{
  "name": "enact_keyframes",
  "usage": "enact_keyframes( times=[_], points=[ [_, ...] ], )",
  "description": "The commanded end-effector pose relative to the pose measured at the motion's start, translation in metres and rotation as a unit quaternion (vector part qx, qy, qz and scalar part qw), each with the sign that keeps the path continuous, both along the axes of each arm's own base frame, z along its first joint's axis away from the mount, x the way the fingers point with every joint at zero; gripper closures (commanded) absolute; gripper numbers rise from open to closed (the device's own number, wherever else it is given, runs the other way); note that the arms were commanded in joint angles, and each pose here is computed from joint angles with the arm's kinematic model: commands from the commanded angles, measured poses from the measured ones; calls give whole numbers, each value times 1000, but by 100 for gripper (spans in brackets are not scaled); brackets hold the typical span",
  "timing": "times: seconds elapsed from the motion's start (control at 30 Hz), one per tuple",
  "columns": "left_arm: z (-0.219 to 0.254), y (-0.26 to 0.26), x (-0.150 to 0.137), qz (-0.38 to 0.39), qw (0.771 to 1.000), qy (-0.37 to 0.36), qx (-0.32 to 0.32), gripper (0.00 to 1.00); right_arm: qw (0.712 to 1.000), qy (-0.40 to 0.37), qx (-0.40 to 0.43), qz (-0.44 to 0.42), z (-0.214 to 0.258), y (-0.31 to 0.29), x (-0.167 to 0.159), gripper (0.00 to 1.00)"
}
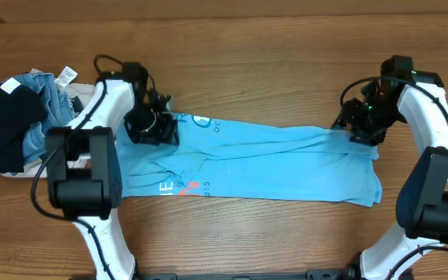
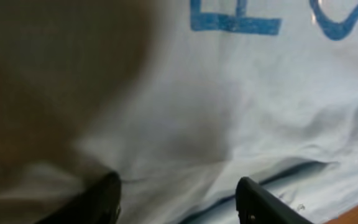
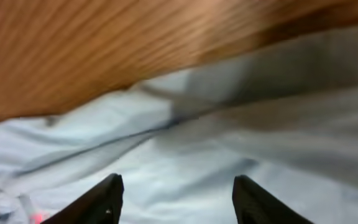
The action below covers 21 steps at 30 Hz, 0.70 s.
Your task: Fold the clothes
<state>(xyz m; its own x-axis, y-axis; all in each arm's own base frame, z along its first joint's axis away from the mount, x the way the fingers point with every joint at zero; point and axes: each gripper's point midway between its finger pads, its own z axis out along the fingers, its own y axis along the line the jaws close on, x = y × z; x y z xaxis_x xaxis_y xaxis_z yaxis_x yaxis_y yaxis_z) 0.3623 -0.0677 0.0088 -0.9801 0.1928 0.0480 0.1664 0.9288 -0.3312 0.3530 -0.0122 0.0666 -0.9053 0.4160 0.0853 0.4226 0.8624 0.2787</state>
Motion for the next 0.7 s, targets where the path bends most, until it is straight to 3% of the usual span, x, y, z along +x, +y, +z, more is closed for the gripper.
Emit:
enact_keyframes(
  times=[0.0, 0.27, 0.43, 0.53, 0.57, 0.63, 0.67],
  points=[
    [-31, 3, -36, -5, 999, 46, -2, 39, 999, 15, -30, -15, -4, -13, -3, 39],
    [-39, 4, -38, 10, 999, 44, 0, 38, 999, 25, -2, -31, -25, 8, 2, 37],
    [-40, 4, -35, 15, 999, 41, 0, 37, 999, 35, 3, -25, -35, 16, 2, 46],
    [-40, 4, -35, 15, 999, 41, 0, 37, 999, 37, 4, -25, -38, 16, 2, 62],
    [-40, 4, -35, 14, 999, 41, 0, 37, 999, 35, 3, -24, -37, 16, 3, 79],
    [-40, 4, -35, 16, 999, 41, 1, 38, 999, 26, 2, -20, -33, 16, 5, 96],
    [-40, 4, -35, 16, 999, 41, 1, 37, 1000, 21, 2, -19, -30, 15, 6, 96]
  ],
)
